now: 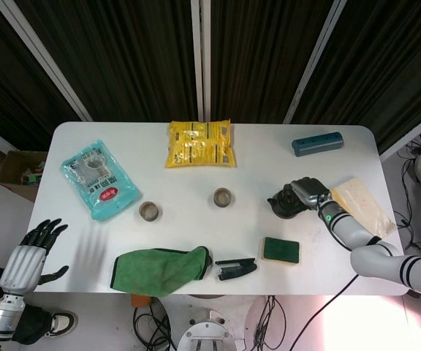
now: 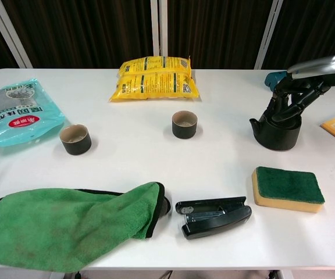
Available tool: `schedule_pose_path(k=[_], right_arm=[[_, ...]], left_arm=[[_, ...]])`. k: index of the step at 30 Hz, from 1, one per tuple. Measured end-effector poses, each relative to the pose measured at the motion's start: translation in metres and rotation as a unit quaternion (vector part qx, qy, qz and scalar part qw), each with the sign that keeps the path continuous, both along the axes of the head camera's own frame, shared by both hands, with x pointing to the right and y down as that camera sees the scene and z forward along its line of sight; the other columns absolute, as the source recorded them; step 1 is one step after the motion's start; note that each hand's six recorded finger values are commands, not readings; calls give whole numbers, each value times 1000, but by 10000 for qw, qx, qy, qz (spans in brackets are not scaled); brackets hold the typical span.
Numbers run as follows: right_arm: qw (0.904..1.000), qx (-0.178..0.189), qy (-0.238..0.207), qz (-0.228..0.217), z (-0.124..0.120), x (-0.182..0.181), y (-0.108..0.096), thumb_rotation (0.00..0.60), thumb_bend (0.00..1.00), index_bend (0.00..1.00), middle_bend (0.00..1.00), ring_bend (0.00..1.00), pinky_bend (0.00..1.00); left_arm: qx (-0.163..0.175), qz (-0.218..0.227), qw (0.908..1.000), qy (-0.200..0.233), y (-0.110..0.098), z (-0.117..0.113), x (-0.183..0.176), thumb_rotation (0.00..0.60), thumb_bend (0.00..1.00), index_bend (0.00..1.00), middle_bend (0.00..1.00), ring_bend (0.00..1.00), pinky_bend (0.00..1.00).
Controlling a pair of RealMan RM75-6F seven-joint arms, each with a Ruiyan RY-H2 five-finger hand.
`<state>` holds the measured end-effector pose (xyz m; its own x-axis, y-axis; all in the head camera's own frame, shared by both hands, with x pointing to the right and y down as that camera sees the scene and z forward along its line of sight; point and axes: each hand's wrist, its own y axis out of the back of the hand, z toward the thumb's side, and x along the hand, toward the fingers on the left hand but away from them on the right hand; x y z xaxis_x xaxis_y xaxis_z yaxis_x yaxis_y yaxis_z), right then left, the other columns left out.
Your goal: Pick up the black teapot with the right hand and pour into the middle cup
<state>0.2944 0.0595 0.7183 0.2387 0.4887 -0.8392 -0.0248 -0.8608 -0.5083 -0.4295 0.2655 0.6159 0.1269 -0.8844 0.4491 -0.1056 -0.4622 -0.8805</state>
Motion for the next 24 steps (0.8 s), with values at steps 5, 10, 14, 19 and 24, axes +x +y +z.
schedule_pose_path(k=[5, 10, 14, 19, 24], right_arm=[[10000, -26, -10, 19, -1, 1, 0, 337, 139, 454, 471, 458, 215], [10000, -47, -16, -8, -2, 0, 1, 338, 139, 453, 471, 463, 215], [10000, -70, -27, -51, -3, -1, 2, 339, 139, 453, 479, 482, 215], [10000, -79, -12, -48, -3, 1, 3, 337, 138, 472, 495, 495, 203], [9999, -133, -6, 2, -3, 3, 4, 337, 139, 519, 528, 526, 190]], left_arm=[[-15, 7, 10000, 7, 0, 1, 0, 600, 129, 164, 88, 73, 216], [-16, 2, 10000, 1, 0, 1, 0, 600, 129, 166, 88, 73, 216], [-14, 0, 10000, -3, 0, 1, 0, 600, 130, 167, 88, 73, 216], [-36, 10, 10000, 1, 1, 2, 0, 600, 129, 167, 87, 73, 216], [-46, 8, 10000, -2, 1, 3, 0, 600, 129, 167, 88, 73, 216]])
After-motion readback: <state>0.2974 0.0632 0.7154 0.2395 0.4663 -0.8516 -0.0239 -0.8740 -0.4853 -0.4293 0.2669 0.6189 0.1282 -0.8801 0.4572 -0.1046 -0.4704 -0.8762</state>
